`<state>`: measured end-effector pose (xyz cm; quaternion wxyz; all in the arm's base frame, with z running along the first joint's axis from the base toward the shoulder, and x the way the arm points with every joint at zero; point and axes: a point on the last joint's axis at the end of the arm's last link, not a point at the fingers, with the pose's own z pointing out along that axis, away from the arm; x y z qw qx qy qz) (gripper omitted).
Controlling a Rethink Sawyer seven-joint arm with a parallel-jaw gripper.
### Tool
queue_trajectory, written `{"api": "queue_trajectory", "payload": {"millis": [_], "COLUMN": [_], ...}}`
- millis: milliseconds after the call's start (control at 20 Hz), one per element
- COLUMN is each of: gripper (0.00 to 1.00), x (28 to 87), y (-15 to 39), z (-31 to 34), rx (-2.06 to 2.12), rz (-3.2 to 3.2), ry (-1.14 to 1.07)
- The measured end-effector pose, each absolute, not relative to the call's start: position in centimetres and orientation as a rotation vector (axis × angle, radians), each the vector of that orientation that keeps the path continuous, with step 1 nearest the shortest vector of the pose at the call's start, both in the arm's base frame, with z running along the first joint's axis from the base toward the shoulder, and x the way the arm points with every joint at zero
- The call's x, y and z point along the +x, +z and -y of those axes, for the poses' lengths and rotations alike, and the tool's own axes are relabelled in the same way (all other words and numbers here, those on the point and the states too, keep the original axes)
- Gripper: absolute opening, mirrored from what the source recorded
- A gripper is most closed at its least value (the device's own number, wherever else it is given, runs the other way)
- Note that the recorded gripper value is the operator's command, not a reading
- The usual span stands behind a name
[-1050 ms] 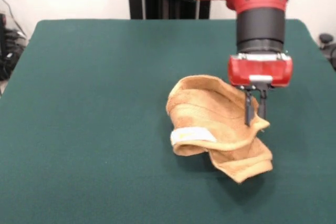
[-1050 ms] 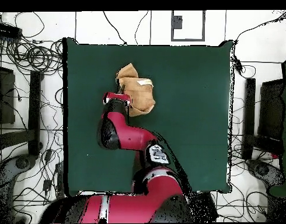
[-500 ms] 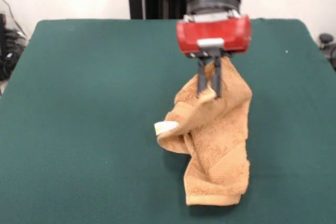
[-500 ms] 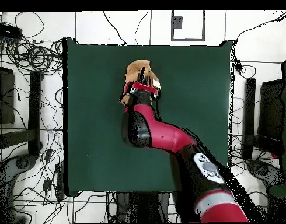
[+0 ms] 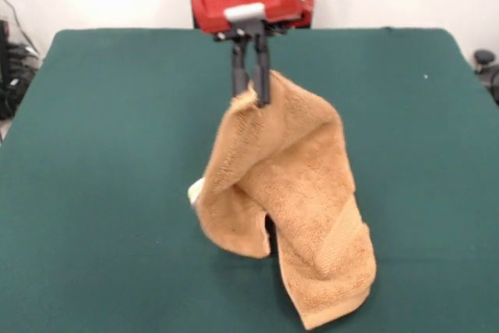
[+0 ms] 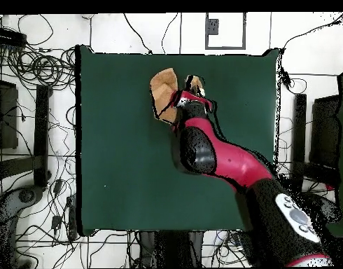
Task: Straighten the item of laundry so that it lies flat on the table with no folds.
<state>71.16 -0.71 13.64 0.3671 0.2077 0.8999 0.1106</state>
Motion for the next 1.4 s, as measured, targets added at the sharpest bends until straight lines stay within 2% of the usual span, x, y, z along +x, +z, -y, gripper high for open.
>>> {"api": "queue_trajectory", "payload": {"millis": [450,750,1400], "gripper": [0.00,0.00,0.00], "x": [71.9,71.9,69.7], "y": [16.8,17.1,10.9], "z": [4.8,5.2,6.5], "rx": [0.584,0.558,0.513], "rz": [-2.338,-2.333,-2.333], "ry": [0.361,0.380,0.576]}}
